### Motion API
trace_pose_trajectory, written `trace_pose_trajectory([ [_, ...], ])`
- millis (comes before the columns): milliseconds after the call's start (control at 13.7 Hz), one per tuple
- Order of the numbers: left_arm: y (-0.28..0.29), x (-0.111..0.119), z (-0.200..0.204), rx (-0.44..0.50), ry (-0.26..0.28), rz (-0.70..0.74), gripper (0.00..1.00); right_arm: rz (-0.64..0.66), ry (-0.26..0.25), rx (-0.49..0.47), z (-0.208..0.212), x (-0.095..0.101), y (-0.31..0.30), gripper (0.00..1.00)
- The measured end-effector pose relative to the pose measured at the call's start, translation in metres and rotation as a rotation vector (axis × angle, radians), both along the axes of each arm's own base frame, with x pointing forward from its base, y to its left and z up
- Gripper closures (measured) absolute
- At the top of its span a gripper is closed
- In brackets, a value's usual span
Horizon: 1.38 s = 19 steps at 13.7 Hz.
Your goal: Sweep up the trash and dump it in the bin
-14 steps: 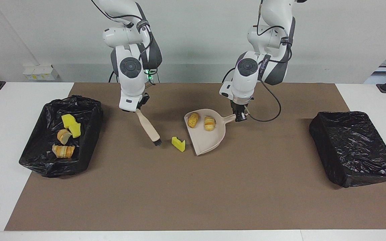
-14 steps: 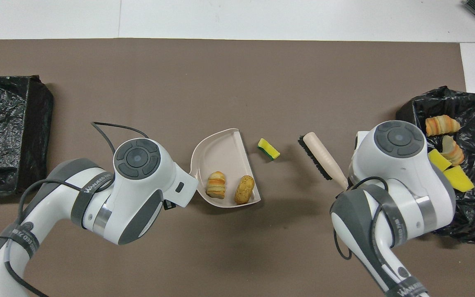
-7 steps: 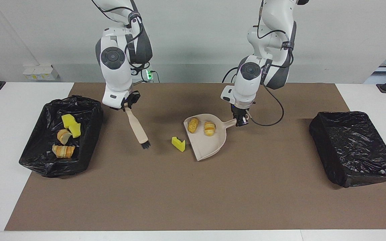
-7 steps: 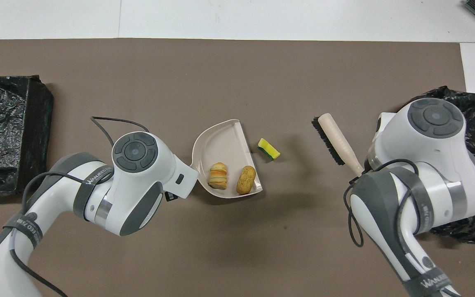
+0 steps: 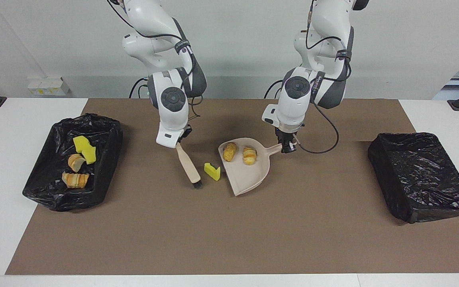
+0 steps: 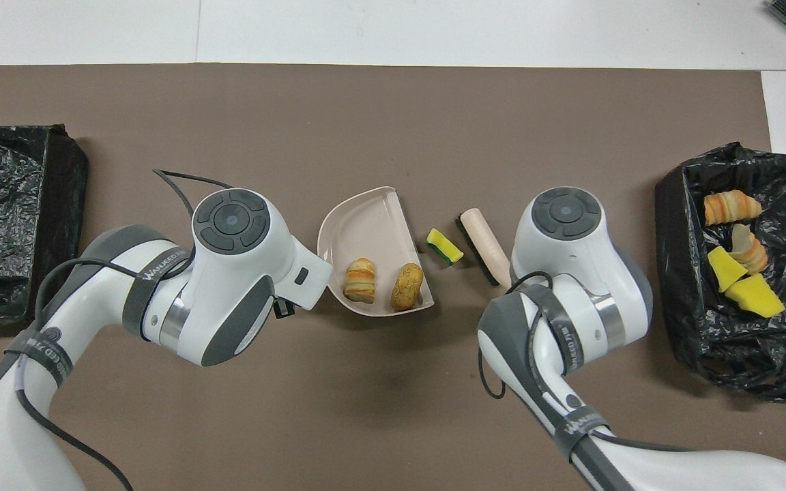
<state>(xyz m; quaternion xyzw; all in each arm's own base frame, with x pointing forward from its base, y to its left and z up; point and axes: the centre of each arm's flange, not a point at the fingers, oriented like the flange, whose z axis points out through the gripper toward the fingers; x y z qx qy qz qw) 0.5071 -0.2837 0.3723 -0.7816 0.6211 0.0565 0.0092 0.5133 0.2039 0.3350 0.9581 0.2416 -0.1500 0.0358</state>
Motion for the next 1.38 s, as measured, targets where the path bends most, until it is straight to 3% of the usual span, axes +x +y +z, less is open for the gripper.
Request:
trace_pose_trajectory([
  [656, -0.007, -0.008, -0.018, 0.036, 0.017, -0.058, 0.68, -0.128, 0.113, 0.305, 0.005, -0.016, 0.049, 0.74],
  [947, 0.006, -0.001, -0.019, 0.031, 0.025, -0.101, 0.68, -0.116, 0.144, 0.312, 0.015, -0.010, 0.015, 0.74],
  [1384, 0.050, 0.021, -0.013, -0.073, 0.054, -0.027, 0.68, -0.139, 0.124, 0.265, 0.046, -0.001, -0.050, 0.74],
])
